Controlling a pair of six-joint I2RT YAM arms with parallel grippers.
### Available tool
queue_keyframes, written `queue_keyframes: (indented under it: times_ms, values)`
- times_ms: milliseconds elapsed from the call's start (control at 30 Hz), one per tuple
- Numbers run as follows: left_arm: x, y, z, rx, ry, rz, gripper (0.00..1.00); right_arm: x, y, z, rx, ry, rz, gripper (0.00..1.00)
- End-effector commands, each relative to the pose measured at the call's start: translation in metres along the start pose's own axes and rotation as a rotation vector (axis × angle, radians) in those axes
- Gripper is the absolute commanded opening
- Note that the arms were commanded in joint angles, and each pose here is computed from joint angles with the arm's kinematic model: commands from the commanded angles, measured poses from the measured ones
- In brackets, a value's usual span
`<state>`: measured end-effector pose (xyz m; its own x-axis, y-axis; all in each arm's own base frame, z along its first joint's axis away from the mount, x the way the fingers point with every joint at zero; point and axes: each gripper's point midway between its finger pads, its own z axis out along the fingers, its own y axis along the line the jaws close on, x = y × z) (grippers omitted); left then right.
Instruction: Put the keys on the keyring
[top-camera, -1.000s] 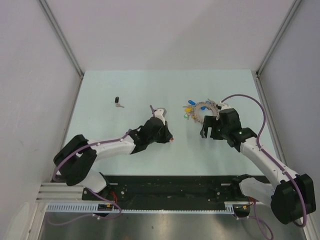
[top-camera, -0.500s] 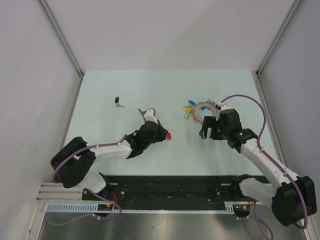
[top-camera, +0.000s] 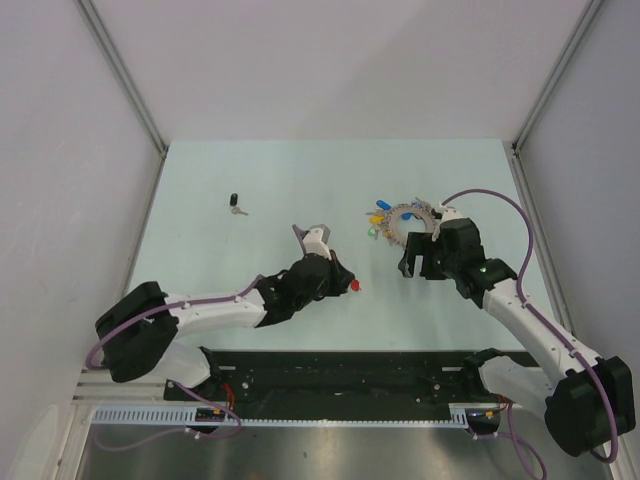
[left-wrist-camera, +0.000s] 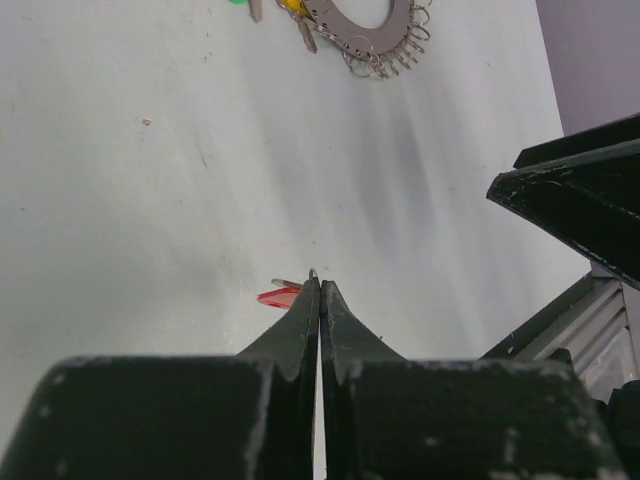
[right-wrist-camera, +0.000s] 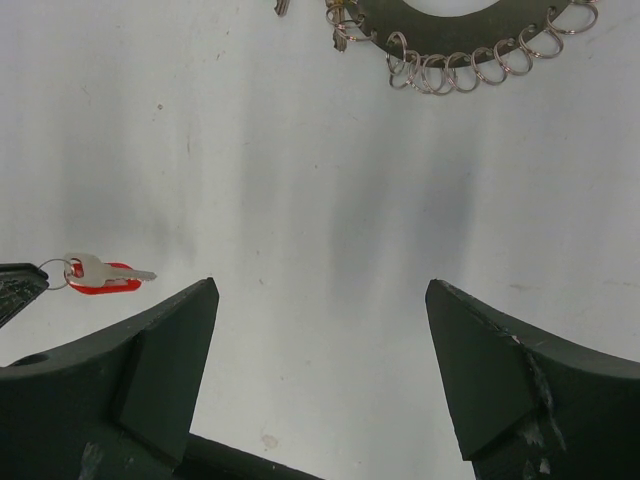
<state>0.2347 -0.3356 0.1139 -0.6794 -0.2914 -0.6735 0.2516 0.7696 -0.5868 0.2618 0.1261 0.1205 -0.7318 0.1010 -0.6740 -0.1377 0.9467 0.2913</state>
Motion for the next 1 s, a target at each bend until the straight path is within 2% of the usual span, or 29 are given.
queue_keyframes:
  times_ms: [0, 200, 600, 667, 833, 867, 933, 967]
  values:
    - [-0.012, -0.013, -0.002, 0.007, -0.023, -0.082, 0.00, -0.005, 0.003, -0.001, -0.010, -0.029, -0.016, 0.90]
    - [-0.001, 0.026, 0.018, -0.121, -0.008, -0.097, 0.01, -0.004, 0.003, -0.001, -0.007, -0.028, -0.021, 0.90]
    - [-0.020, 0.083, 0.053, -0.345, -0.082, -0.061, 0.00, -0.001, 0.009, 0.000, -0.029, -0.029, -0.043, 0.90]
    - [-0.018, 0.086, 0.058, -0.363, -0.077, -0.050, 0.05, -0.001, 0.012, 0.000, -0.043, -0.030, -0.051, 0.90]
    - [-0.026, 0.076, 0.064, -0.337, -0.093, -0.050, 0.31, -0.001, 0.023, 0.001, -0.092, -0.030, -0.081, 0.90]
    - [-0.029, 0.075, 0.064, -0.333, -0.102, -0.051, 0.32, 0.000, 0.025, 0.001, -0.101, -0.029, -0.083, 0.90]
    - [-0.032, 0.073, 0.061, -0.331, -0.110, -0.050, 0.42, -0.001, 0.033, 0.002, -0.136, -0.033, -0.091, 0.90]
    - [-0.042, 0.067, 0.055, -0.317, -0.130, -0.049, 0.43, -0.002, 0.037, 0.002, -0.150, -0.034, -0.096, 0.90]
